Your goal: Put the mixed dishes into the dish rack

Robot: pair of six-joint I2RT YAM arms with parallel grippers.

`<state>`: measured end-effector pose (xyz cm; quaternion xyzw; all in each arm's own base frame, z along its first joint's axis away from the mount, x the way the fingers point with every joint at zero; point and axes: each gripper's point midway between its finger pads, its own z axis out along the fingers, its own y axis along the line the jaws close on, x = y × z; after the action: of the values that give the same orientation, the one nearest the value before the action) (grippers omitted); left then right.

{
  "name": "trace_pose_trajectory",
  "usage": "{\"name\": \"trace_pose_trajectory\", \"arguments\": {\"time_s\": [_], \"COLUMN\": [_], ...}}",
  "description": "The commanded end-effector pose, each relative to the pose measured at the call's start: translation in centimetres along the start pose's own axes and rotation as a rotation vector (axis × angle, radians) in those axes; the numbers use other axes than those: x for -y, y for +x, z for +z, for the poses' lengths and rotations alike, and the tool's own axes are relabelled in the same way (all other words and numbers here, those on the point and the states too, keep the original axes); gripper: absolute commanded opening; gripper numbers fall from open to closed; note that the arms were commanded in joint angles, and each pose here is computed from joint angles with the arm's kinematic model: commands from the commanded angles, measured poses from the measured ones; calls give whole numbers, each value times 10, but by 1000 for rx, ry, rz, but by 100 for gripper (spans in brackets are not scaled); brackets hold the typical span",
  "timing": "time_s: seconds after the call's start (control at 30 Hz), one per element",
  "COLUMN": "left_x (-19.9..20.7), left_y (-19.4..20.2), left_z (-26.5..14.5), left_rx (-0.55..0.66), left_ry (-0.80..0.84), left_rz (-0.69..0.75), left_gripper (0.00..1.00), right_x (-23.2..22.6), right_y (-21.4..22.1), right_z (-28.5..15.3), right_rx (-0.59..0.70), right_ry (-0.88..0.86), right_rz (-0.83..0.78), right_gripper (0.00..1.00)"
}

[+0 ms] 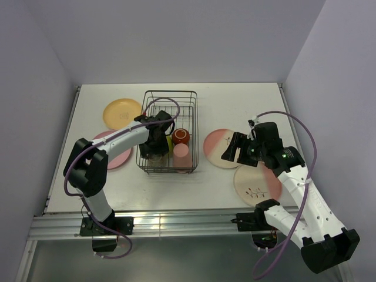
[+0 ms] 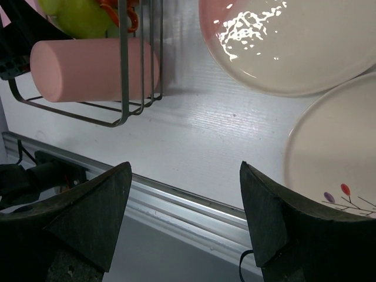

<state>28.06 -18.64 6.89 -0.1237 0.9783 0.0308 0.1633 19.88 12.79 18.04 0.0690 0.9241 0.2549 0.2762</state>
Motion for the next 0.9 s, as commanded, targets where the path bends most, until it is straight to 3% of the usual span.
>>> {"name": "trace_pose_trajectory", "arguments": {"time_s": [0.0,0.17,0.33,0.37,0.53,0.73,0.87], "left_x": [6,6,3,1,-3,-17,-17], "left_y": [-12,1,4,3,-11,-53,-74], "left_z": [-3,1,-7,-15,-49,-103,-146], "left_rx": [58,11,1,12,96,284,401], "left_ry": [12,25,29,40,108,128,241], "left_rz": [-32,-49,-72,-87,-174,-202,-225], "left_gripper": [50,80,90,96,99,99,99], "right_x": [4,4,1,1,4,44,65], "right_y": [-4,-3,-7,-8,-11,-6,1], "right_z": [-5,-4,-5,-5,-8,-5,10], "right_rx": [36,17,14,18,43,60,47], "right_ry": [15,24,32,32,68,272,323], "right_rz": [-16,12,62,72,140,225,284], "right_gripper": [81,81,81,81,81,82,82]}}
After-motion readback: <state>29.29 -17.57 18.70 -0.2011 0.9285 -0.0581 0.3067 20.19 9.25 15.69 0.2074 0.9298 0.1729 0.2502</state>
